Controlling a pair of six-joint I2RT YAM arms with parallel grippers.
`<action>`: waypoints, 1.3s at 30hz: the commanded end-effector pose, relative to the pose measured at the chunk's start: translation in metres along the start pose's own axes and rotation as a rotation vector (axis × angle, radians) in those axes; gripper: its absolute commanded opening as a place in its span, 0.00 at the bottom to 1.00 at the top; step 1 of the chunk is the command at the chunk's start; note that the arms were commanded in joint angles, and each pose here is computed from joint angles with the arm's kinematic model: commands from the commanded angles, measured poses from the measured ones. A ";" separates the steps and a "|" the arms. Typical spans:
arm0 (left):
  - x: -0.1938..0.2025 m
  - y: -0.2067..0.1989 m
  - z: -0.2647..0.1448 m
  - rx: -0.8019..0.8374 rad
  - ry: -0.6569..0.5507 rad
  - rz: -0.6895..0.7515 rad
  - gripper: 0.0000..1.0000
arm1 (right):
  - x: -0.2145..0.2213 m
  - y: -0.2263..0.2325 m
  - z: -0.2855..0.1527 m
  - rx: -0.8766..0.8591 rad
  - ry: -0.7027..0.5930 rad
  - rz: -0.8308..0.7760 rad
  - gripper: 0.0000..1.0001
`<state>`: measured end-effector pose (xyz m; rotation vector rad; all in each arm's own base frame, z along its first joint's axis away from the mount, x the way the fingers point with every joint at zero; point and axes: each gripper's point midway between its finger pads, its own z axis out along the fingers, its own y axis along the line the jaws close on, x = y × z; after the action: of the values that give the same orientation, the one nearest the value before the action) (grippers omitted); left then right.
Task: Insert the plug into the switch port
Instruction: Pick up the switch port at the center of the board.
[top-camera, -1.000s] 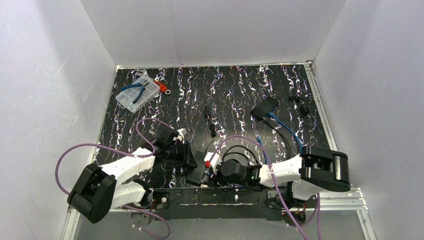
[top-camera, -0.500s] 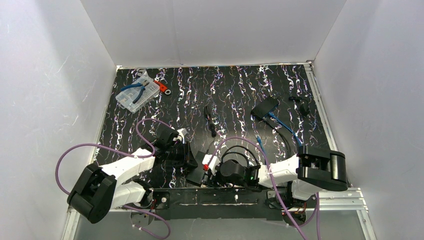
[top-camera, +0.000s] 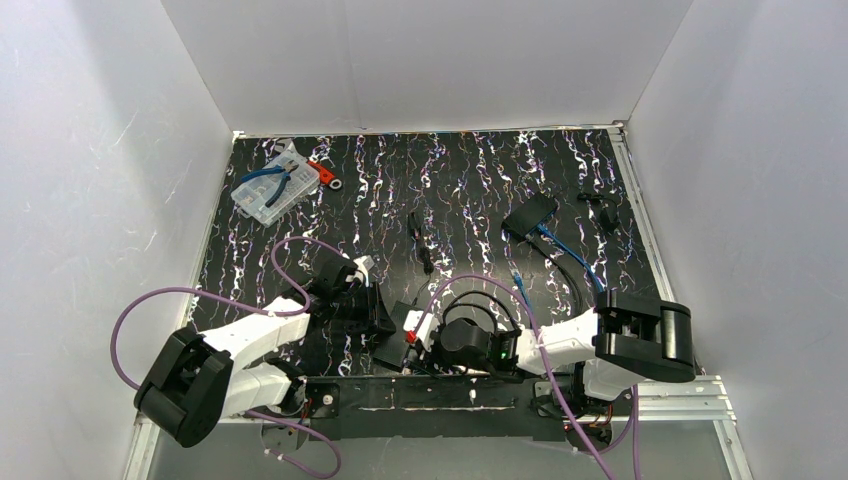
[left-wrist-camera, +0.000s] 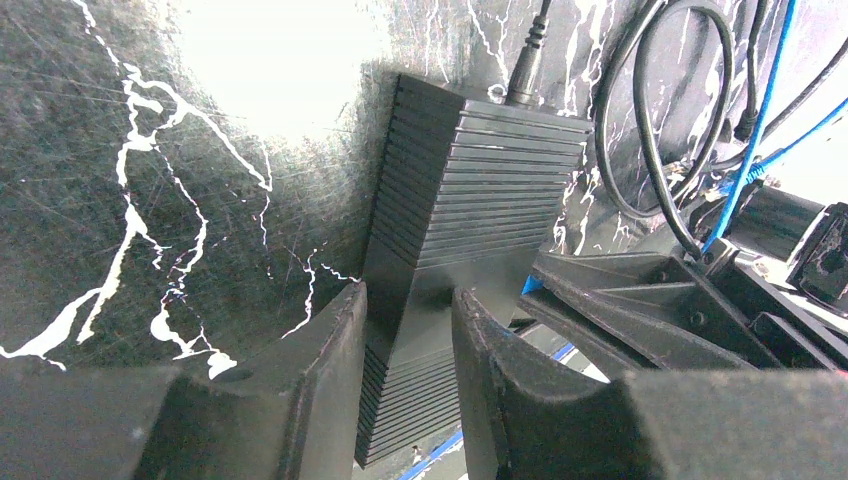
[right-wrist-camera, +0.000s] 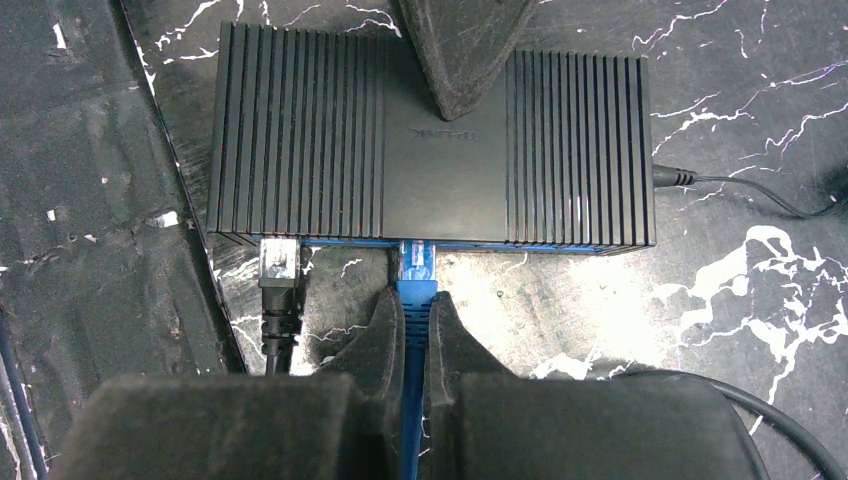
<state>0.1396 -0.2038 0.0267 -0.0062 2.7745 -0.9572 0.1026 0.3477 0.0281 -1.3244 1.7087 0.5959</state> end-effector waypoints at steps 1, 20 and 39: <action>0.046 -0.037 -0.009 0.185 0.216 -0.017 0.19 | -0.117 -0.027 0.002 0.087 -0.369 0.073 0.01; 0.018 -0.044 -0.017 0.090 0.140 0.077 0.47 | -0.075 -0.031 -0.002 0.064 -0.218 0.036 0.01; -0.065 -0.039 -0.106 -0.199 -0.286 0.213 0.98 | -0.076 -0.093 0.032 0.178 -0.070 0.143 0.01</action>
<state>0.1816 -0.1829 0.1367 0.0973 2.5427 -0.6686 0.1743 0.3517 0.0534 -1.1597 1.7985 0.5001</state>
